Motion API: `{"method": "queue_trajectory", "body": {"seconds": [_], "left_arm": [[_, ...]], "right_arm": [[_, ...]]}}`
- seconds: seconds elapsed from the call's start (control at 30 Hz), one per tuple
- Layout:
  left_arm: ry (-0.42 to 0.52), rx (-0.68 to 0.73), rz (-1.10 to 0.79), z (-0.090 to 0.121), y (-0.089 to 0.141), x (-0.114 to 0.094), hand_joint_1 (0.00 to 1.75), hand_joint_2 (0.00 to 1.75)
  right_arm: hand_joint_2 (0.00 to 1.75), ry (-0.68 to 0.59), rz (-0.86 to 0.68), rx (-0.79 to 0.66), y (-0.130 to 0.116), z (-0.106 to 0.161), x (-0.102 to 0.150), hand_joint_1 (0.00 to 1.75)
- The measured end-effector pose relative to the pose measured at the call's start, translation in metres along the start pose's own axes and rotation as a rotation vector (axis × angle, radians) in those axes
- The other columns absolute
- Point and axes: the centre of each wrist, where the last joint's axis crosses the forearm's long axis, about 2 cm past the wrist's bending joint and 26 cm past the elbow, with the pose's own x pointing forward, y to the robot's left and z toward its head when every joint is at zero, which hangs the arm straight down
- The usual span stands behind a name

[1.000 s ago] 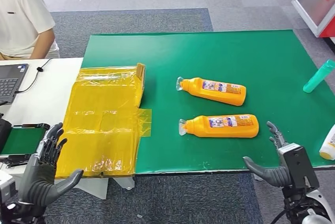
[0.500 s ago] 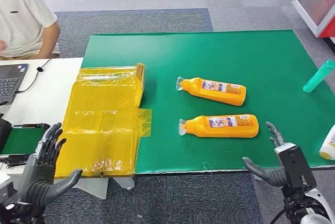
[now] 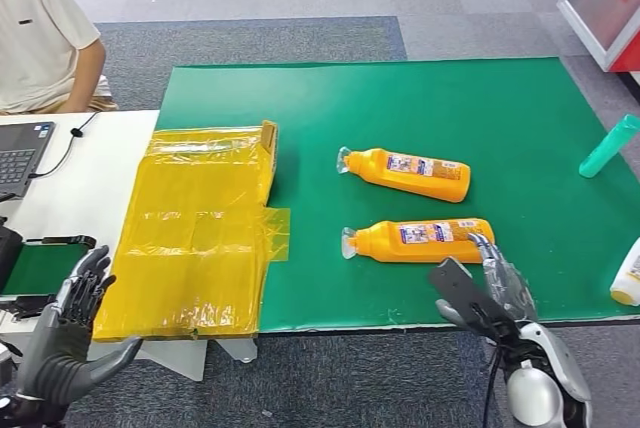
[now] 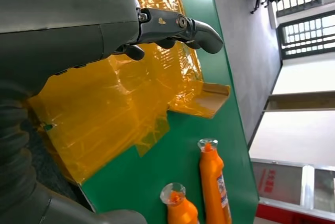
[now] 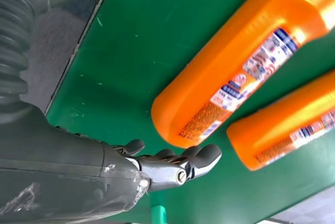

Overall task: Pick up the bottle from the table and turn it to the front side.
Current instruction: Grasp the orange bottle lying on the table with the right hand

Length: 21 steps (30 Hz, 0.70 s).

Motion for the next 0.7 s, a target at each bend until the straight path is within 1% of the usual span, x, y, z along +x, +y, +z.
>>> {"method": "queue_trajectory", "body": {"seconds": [0.13, 0.27, 0.33, 0.47, 0.6, 0.7], "left_arm": [[0.010, 0.011, -0.004, -0.001, 0.000, -0.002, 0.00, 1.75], [0.031, 0.015, -0.042, -0.003, 0.000, -0.003, 0.00, 1.75], [0.033, 0.016, -0.049, -0.004, 0.000, -0.003, 0.00, 1.75], [0.034, 0.016, -0.048, -0.005, -0.001, -0.003, 0.00, 1.75], [0.044, 0.020, -0.056, -0.005, -0.002, -0.004, 0.00, 1.75], [0.050, 0.022, -0.060, -0.005, -0.003, -0.004, 0.00, 1.75]], "right_arm": [[1.75, 0.009, 0.114, 0.024, 0.006, -0.010, 0.006, 0.00], [1.75, 0.053, 0.370, 0.037, 0.011, -0.022, 0.016, 0.00], [1.75, 0.055, 0.461, 0.045, 0.013, -0.029, 0.020, 0.00], [1.75, 0.042, 0.545, 0.051, 0.015, -0.038, 0.027, 0.00], [1.75, 0.044, 0.659, 0.032, 0.016, -0.046, 0.035, 0.00], [1.75, 0.040, 0.699, 0.037, 0.017, -0.051, 0.038, 0.00]]}}
